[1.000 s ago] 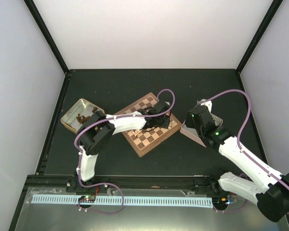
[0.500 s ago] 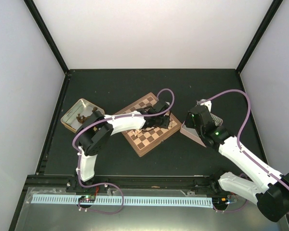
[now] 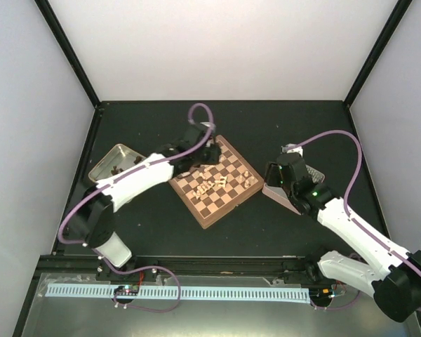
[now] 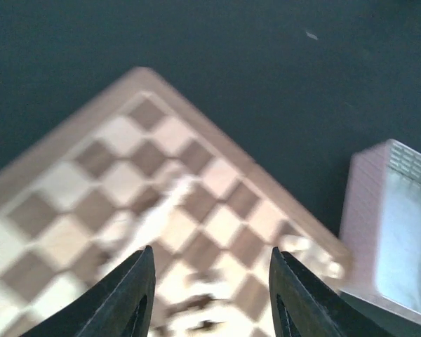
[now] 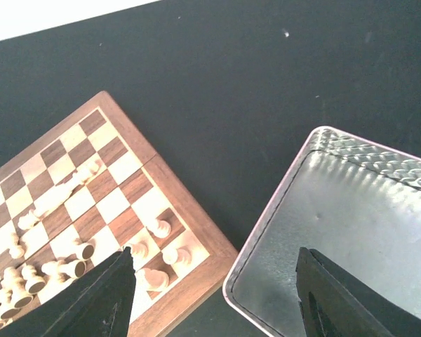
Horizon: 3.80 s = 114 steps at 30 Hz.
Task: Set up the chess pieces on the board
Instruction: Place the chess piece on the chessboard, then pick up the chess piece from the chessboard, then place the chess piece on the chessboard.
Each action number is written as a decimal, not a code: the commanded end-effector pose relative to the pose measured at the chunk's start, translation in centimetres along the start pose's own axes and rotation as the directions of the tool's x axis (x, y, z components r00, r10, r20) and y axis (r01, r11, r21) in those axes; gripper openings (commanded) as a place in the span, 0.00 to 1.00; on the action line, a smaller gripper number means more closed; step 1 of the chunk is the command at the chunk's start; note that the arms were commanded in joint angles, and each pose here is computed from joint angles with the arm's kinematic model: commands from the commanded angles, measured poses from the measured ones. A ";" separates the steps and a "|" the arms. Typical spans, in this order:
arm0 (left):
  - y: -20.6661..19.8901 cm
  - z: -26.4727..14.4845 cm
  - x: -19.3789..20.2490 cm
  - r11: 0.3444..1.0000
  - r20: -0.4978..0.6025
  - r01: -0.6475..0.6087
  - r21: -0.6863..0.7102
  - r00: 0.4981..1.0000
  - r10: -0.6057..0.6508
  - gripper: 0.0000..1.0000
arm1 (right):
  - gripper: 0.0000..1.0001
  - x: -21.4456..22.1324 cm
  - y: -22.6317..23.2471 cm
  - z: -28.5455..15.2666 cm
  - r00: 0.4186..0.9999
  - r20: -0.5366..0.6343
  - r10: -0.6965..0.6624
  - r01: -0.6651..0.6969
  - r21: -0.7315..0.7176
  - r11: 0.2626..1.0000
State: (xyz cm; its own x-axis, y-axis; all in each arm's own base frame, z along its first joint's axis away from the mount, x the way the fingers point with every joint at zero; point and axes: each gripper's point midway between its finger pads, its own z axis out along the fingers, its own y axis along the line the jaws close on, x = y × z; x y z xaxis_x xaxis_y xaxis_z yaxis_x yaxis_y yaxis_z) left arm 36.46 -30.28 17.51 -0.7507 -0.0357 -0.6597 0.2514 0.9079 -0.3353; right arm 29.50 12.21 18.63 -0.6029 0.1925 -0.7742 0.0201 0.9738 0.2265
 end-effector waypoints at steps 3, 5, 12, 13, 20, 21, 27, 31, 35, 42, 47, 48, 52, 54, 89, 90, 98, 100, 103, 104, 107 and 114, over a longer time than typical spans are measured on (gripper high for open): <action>13.8 -4.9 1.0 0.939 0.022 0.205 -0.275 0.978 -0.207 0.49 | 0.64 0.4 1.9 1.0 0.999 -0.040 -0.012 0.009 -0.082 0.997; 17.3 -6.6 1.7 0.909 0.057 0.263 -0.323 0.964 -0.259 0.51 | 0.64 0.7 2.2 1.4 0.998 -0.056 -0.017 0.012 -0.092 0.996; 24.6 -9.2 4.4 0.819 0.104 0.373 -0.436 0.925 -0.365 0.53 | 0.63 1.4 3.3 2.3 0.994 -0.102 -0.028 0.015 -0.128 0.992; 25.3 -9.4 4.6 0.808 0.107 0.380 -0.450 0.921 -0.374 0.52 | 0.63 1.5 3.4 2.3 0.994 -0.107 -0.030 0.016 -0.132 0.991; 21.4 -7.5 4.4 0.898 -0.009 0.382 -0.216 0.919 -0.393 0.38 | 0.61 2.1 4.5 2.6 0.989 -0.131 -0.063 0.037 -0.193 0.980; 20.5 -7.2 4.5 0.907 -0.031 0.379 -0.184 0.920 -0.390 0.38 | 0.60 2.3 5.0 2.7 0.987 -0.144 -0.075 0.042 -0.219 0.975; 14.4 -5.1 6.3 0.951 -0.169 0.306 -0.047 0.936 -0.310 0.38 | 0.56 3.3 8.0 3.1 0.968 -0.212 -0.131 0.051 -0.345 0.937; 11.8 -3.7 8.0 0.964 -0.246 0.267 -0.015 0.933 -0.263 0.38 | 0.55 4.4 10.6 3.3 0.948 -0.235 -0.213 0.102 -0.412 0.906; 11.5 -2.7 8.9 0.961 -0.267 0.275 -0.036 0.924 -0.275 0.37 | 0.54 6.6 14.6 3.3 0.902 -0.262 -0.344 0.182 -0.492 0.851; 12.6 -2.6 9.2 0.946 -0.232 0.315 -0.074 0.917 -0.324 0.33 | 0.50 11.5 21.0 3.9 0.800 -0.306 -0.517 0.284 -0.565 0.774; 13.5 -2.9 9.9 0.927 -0.214 0.370 -0.063 0.902 -0.374 0.29 | 0.38 13.9 23.1 5.4 0.759 -0.368 -0.538 0.287 -0.552 0.782; 13.4 -2.9 10.1 0.926 -0.215 0.375 -0.053 0.901 -0.377 0.29 | 0.36 14.2 23.2 5.8 0.755 -0.378 -0.535 0.287 -0.543 0.789; 13.5 -3.1 10.4 0.922 -0.224 0.386 -0.044 0.895 -0.385 0.29 | 0.33 14.2 23.3 7.0 0.755 -0.398 -0.521 0.298 -0.499 0.814; 13.6 -3.3 10.5 0.917 -0.220 0.396 -0.039 0.892 -0.395 0.28 | 0.32 14.2 23.1 7.6 0.753 -0.406 -0.518 0.313 -0.472 0.824; 12.3 -4.2 10.6 0.891 -0.230 0.454 0.028 0.870 -0.436 0.34 | 0.12 8.7 22.8 7.1 0.875 -0.265 -0.405 0.280 -0.406 0.870; 12.3 -4.2 10.6 0.890 -0.232 0.454 0.031 0.870 -0.436 0.34 | 0.12 8.5 21.9 7.2 0.880 -0.267 -0.393 0.279 -0.379 0.882; 11.9 -3.8 10.8 0.890 -0.251 0.455 0.044 0.867 -0.431 0.35 | 0.13 8.7 13.3 8.5 0.891 -0.331 -0.309 0.272 -0.155 0.950; 11.8 -3.8 10.7 0.890 -0.252 0.453 0.049 0.868 -0.428 0.35 | 0.13 9.0 12.3 9.1 0.887 -0.350 -0.302 0.270 -0.137 0.953; 11.7 -3.8 10.6 0.890 -0.253 0.454 0.054 0.868 -0.427 0.35 | 0.14 9.5 11.7 9.8 0.877 -0.371 -0.306 0.281 -0.121 0.952; 11.6 -3.8 10.6 0.890 -0.253 0.452 0.055 0.869 -0.426 0.35 | 0.14 9.6 11.6 10.0 0.875 -0.374 -0.308 0.284 -0.117 0.952; 11.6 -3.8 10.5 0.890 -0.253 0.452 0.057 0.869 -0.425 0.35 | 0.14 9.9 11.4 10.7 0.870 -0.386 -0.307 0.290 -0.105 0.951; 11.5 -3.9 10.5 0.891 -0.254 0.451 0.058 0.870 -0.423 0.35 | 0.18 10.5 10.9 11.7 0.866 -0.391 -0.311 0.301 -0.086 0.950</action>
State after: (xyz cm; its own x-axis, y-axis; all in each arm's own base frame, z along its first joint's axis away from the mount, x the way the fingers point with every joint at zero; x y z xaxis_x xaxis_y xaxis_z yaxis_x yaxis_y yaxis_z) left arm 28.66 -18.04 8.59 -0.9159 -0.3105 -0.2545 -0.0944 0.7827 -0.6152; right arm 31.44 26.31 5.71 -0.8558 -0.2023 -0.4760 -0.2539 0.9662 0.0457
